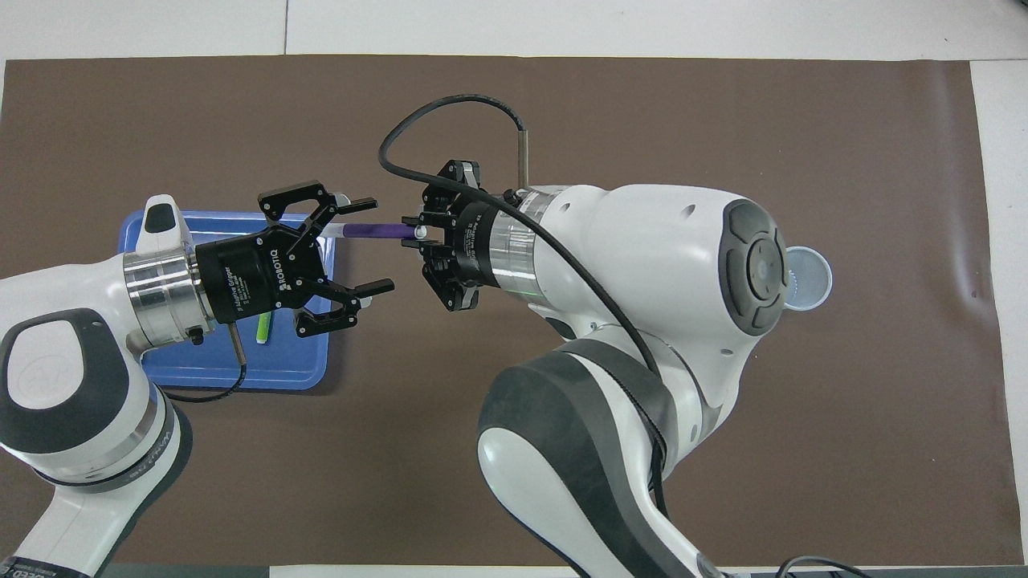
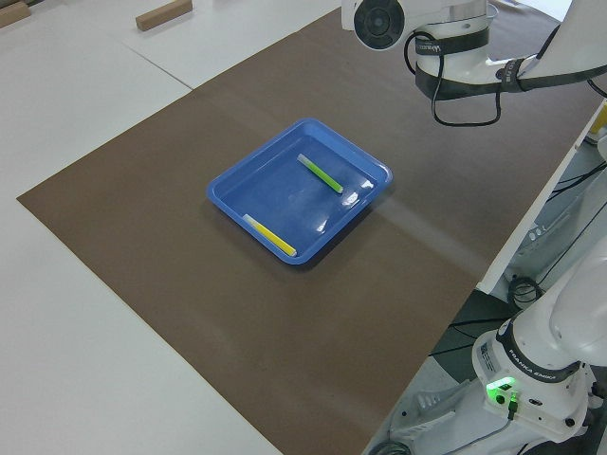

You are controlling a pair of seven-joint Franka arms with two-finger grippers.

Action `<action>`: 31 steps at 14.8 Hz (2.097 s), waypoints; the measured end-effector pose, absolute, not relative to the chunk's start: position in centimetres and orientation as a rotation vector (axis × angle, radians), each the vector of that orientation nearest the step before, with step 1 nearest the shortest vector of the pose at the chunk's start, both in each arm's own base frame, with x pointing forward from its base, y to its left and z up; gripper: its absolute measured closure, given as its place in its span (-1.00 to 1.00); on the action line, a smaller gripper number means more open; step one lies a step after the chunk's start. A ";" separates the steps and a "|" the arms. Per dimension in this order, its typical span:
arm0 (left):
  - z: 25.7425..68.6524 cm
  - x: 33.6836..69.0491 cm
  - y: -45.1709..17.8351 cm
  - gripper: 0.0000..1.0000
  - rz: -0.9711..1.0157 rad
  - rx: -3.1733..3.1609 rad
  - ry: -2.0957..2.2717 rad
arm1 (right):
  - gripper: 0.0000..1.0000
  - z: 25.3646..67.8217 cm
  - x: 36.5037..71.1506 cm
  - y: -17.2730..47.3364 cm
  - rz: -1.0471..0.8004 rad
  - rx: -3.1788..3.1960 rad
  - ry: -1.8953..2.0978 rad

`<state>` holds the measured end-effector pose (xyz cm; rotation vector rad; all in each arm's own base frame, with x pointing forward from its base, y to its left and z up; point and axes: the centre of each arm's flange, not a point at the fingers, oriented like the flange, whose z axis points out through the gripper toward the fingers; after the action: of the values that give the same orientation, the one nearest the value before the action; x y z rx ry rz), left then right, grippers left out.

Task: Right arm passes pens to left for tray arrangement
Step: 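Pass the purple pen from the right gripper to the left gripper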

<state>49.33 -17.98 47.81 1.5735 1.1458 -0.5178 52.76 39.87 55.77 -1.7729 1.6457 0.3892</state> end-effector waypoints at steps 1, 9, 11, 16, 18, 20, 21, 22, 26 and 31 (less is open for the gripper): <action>47.8 49.4 -17.8 -0.53 -0.516 1.571 1.147 | 0.64 55.8 52.7 40.0 0.391 -1.775 1.644; 47.9 49.7 -16.0 -0.37 -0.499 1.547 1.166 | 0.64 55.7 52.8 39.9 0.389 -1.773 1.647; 47.6 49.6 -15.6 0.03 -0.498 1.546 1.170 | 0.64 55.7 52.8 39.9 0.389 -1.773 1.648; 47.6 49.5 -15.5 0.52 -0.499 1.546 1.170 | 0.64 55.7 52.8 39.9 0.388 -1.772 1.648; 47.5 49.5 -15.5 0.66 -0.500 1.547 1.170 | 0.64 55.6 52.8 39.9 0.388 -1.773 1.648; 47.5 49.4 -15.4 0.66 -0.500 1.547 1.170 | 0.64 55.6 52.8 39.9 0.388 -1.773 1.648; 47.5 49.4 -15.4 0.66 -0.500 1.547 1.170 | 0.64 55.6 52.8 39.9 0.388 -1.773 1.648; 47.5 49.4 -15.4 0.66 -0.500 1.547 1.170 | 0.64 55.6 52.8 39.9 0.388 -1.773 1.648; 47.5 49.4 -15.4 0.66 -0.500 1.547 1.171 | 0.64 55.6 52.8 39.9 0.387 -1.774 1.648; 47.5 49.5 -15.2 0.66 -0.496 1.543 1.175 | -0.11 55.5 53.6 38.8 0.349 -1.788 1.655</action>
<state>49.51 -15.17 47.50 1.5430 1.1746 -0.4963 53.58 38.82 55.47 -1.7884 1.6552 0.3486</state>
